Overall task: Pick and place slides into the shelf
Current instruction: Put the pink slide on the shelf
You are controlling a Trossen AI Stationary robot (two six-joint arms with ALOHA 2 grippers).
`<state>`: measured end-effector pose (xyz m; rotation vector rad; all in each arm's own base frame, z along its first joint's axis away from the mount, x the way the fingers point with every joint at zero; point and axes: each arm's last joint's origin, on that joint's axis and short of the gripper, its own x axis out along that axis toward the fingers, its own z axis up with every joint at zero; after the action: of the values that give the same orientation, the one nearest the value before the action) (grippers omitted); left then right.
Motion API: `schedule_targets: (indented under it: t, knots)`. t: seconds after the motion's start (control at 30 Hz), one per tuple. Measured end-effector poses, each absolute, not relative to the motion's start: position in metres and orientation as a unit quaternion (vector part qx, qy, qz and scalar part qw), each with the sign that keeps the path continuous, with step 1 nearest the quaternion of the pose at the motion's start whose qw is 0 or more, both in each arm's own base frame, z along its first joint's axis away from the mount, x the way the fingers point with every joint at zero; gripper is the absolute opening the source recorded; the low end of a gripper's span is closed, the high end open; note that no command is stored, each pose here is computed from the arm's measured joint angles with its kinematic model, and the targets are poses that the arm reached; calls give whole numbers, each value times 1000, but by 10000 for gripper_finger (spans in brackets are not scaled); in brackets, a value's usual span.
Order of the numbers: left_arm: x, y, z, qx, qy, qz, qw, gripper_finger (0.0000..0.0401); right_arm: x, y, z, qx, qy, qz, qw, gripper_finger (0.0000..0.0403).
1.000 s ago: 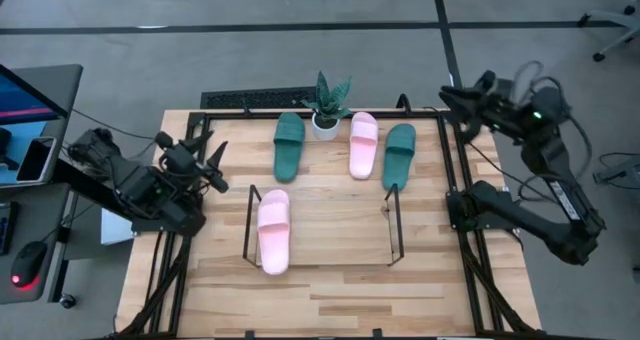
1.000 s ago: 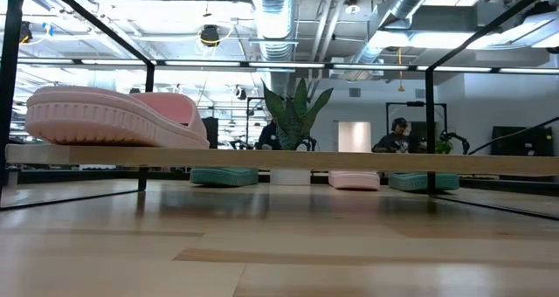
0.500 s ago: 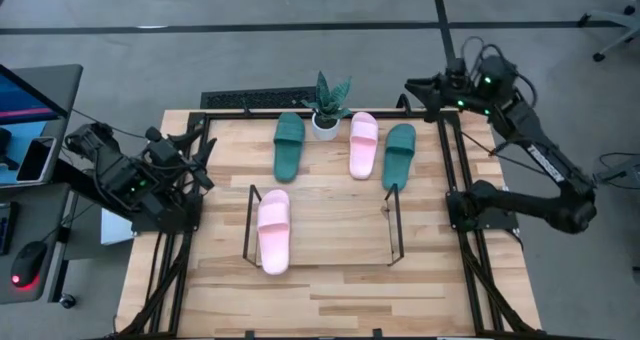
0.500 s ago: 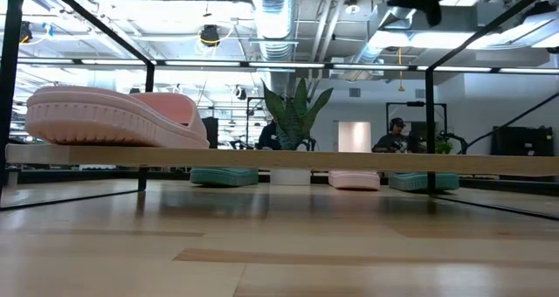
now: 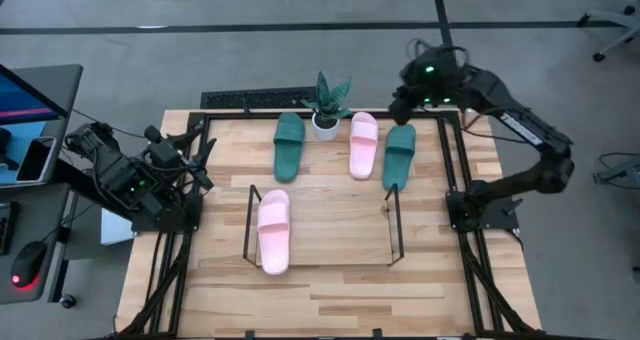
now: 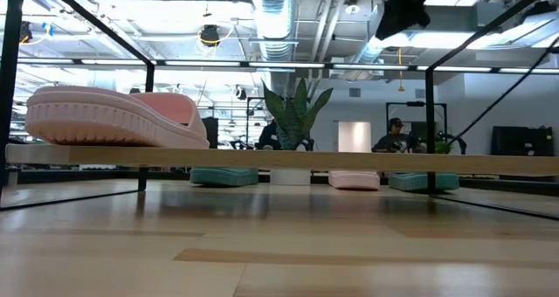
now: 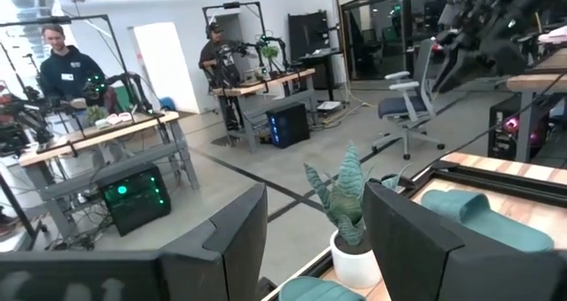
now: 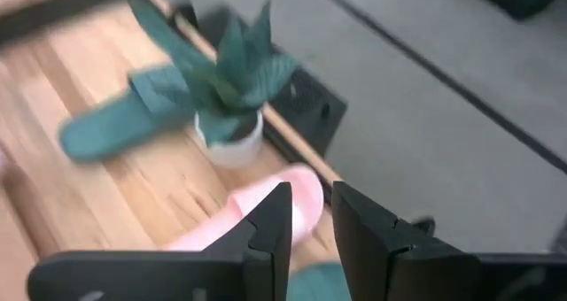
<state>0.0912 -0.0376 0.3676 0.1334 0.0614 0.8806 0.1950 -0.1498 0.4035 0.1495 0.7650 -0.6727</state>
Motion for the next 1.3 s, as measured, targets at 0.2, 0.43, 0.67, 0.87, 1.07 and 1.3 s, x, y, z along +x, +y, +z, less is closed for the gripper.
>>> schedule_targets:
  t: [0.2, 0.43, 0.67, 0.87, 1.07, 1.3]
  knots:
    - [91, -38, 367, 67, 33, 425, 902, 176, 229, -148, 382, 86, 396, -354, 843, 75]
    - [91, -38, 367, 67, 33, 425, 902, 176, 253, -139, 361, 128, 401, -403, 813, 75]
    - [91, -38, 367, 72, 36, 425, 902, 176, 253, -120, 341, 140, 348, -469, 800, 75]
    - [91, -38, 367, 82, 41, 424, 901, 176, 248, -109, 312, 193, 308, -479, 799, 75]
    - [91, -37, 368, 81, 41, 424, 901, 176, 251, -101, 282, 216, 323, -482, 785, 75]
    - [87, -34, 369, 68, 44, 422, 903, 176, 260, -98, 270, 199, 360, -448, 794, 75]
